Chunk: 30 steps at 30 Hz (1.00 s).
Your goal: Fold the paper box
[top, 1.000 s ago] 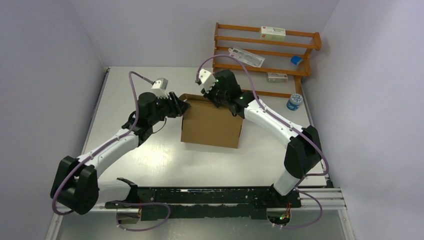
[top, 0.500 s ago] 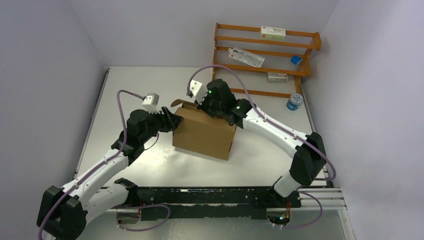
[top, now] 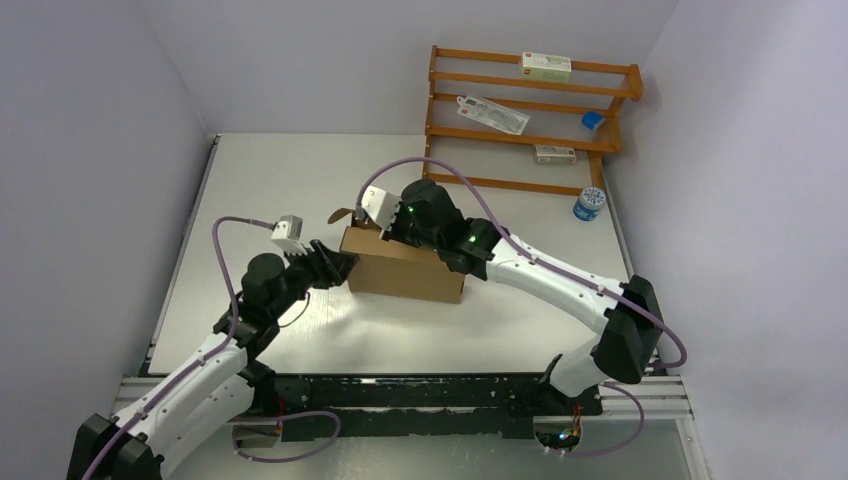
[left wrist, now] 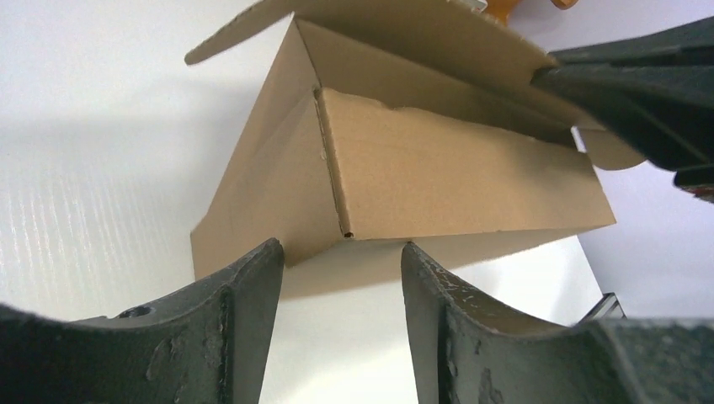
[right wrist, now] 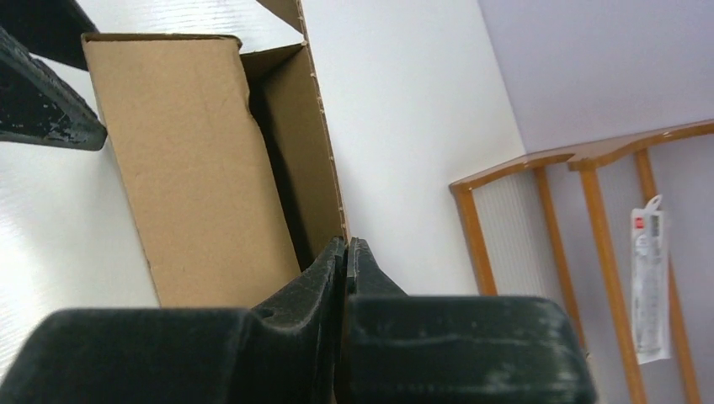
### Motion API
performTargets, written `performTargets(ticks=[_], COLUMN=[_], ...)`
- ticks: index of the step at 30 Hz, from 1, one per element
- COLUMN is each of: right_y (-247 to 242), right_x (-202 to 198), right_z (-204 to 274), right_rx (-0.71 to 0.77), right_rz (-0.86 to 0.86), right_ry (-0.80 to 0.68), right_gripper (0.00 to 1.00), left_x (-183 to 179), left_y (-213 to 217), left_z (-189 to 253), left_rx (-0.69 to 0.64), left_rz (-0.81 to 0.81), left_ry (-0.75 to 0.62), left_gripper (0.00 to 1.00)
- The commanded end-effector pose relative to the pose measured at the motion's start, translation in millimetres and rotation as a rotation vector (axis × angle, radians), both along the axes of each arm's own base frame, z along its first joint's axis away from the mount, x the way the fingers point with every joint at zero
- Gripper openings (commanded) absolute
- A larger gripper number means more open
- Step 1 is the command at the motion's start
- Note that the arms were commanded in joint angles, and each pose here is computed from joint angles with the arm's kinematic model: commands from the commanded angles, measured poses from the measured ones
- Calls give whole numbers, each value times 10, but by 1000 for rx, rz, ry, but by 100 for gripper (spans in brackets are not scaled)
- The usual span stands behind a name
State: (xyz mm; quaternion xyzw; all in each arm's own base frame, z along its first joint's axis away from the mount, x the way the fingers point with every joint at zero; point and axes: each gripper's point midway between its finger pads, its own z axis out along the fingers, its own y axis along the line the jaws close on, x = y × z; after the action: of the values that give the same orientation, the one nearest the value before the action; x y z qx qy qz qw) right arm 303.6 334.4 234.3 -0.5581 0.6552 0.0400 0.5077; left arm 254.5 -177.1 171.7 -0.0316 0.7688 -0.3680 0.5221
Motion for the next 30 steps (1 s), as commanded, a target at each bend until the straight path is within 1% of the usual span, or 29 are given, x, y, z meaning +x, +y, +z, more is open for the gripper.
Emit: performTargets(ticks=[1, 4, 10, 13, 16, 20, 23, 26, 30], right_y=[134, 167, 148, 137, 129, 122, 182, 210, 230], right_x=[127, 151, 202, 223, 210, 171, 55, -29, -77], right_z=[404, 375, 343, 338, 315, 292, 294, 237, 71], right_rx=[34, -17, -34, -33, -41, -37, -2, 16, -8], right_rz=[18, 55, 49, 31, 31, 39, 96, 134, 155], right_ry=[-168, -228, -298, -300, -282, -258, -220, -193, -142], right_gripper=[0, 0, 0, 3, 11, 4, 0, 0, 0], left_x=[-41, -21, 12, 46, 92, 134, 159, 178, 230], left_y=[-95, -118, -105, -83, -46, -25, -42, -73, -136], left_z=[95, 95, 71, 76, 105, 103, 51, 33, 65], left_rx=[-63, -63, -40, -12, 17, 31, 27, 4, -31], left_rz=[-41, -50, -39, -24, 1, 23, 29, 28, 20], left_ry=[-44, -58, -49, -32, -18, 1, 33, 44, 41], left_gripper=[58, 58, 59, 60, 61, 62, 61, 60, 57])
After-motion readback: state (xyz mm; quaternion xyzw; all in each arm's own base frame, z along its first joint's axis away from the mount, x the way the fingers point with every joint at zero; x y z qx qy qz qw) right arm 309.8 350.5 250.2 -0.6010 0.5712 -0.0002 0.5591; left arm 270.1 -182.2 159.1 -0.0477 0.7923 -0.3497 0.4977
